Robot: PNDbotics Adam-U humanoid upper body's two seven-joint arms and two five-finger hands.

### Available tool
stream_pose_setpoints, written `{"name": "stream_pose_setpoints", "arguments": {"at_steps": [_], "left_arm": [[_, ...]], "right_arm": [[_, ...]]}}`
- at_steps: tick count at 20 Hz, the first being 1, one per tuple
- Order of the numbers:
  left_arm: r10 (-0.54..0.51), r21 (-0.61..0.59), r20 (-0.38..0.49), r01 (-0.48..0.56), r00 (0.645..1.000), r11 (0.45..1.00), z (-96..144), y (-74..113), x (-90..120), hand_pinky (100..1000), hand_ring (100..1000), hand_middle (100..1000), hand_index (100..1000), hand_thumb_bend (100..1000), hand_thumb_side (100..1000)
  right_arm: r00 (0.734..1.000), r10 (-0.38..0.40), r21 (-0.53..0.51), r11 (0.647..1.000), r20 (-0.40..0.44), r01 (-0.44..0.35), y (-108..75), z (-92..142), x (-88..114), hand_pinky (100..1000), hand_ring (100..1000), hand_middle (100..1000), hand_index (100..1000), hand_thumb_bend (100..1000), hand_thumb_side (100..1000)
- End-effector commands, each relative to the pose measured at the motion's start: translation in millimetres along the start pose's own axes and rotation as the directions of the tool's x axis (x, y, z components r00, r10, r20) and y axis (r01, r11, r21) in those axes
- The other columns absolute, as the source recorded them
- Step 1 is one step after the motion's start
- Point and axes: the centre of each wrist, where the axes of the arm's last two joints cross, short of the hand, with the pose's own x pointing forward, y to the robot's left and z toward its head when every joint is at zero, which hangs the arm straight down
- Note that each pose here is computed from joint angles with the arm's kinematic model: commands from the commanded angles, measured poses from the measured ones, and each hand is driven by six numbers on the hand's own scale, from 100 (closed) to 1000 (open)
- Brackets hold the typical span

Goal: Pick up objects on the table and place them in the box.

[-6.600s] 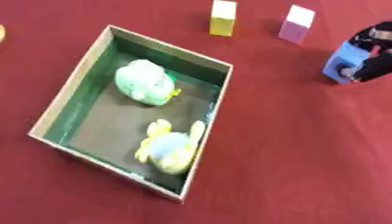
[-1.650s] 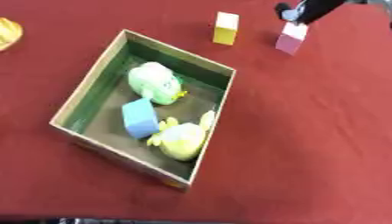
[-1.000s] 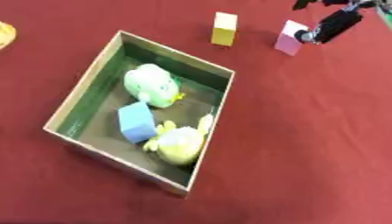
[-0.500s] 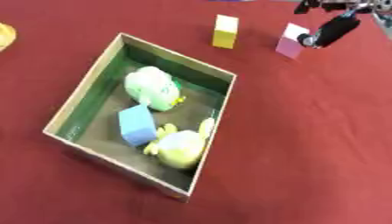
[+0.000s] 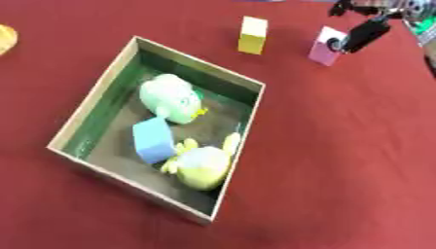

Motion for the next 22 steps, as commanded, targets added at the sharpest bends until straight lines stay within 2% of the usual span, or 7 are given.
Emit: {"name": "stream_pose_setpoints", "arguments": {"at_steps": [1,6,10,14,22], "left_arm": [[-0.025,-0.003,0.031,0.025,0.999,1.000,-6.1,7.2,6.5,790,627,674,850,100,606],[-0.023,-0.002,0.030,0.023,0.999,1.000,-6.0,7.2,6.4,790,626,674,849,100,606],[-0.022,-0.002,0.031,0.022,0.999,1.000,-6.1,7.3,6.5,791,626,674,850,100,606],[-0.022,0.001,0.029,0.022,0.999,1.000,-5.5,7.6,6.2,791,626,674,850,100,605],[-0.019,-0.001,0.030,0.019,0.999,1.000,-5.9,7.5,6.4,792,625,674,850,100,604]], "right_arm": [[0.999,-0.008,-0.044,0.999,-0.034,0.006,-14.9,7.5,-9.0,906,992,898,948,196,395],[0.999,-0.033,-0.053,0.998,-0.040,0.031,-16.0,4.5,-10.2,901,985,895,949,154,414],[0.998,-0.046,-0.065,0.997,-0.052,0.043,-16.5,2.3,-11.5,900,984,896,949,163,407],[0.996,-0.057,-0.065,0.997,-0.070,0.053,-15.7,0.1,-15.6,898,980,896,950,138,442],[0.994,-0.059,-0.055,0.997,-0.088,0.054,-14.5,-2.1,-19.4,903,988,904,953,161,484]]}}
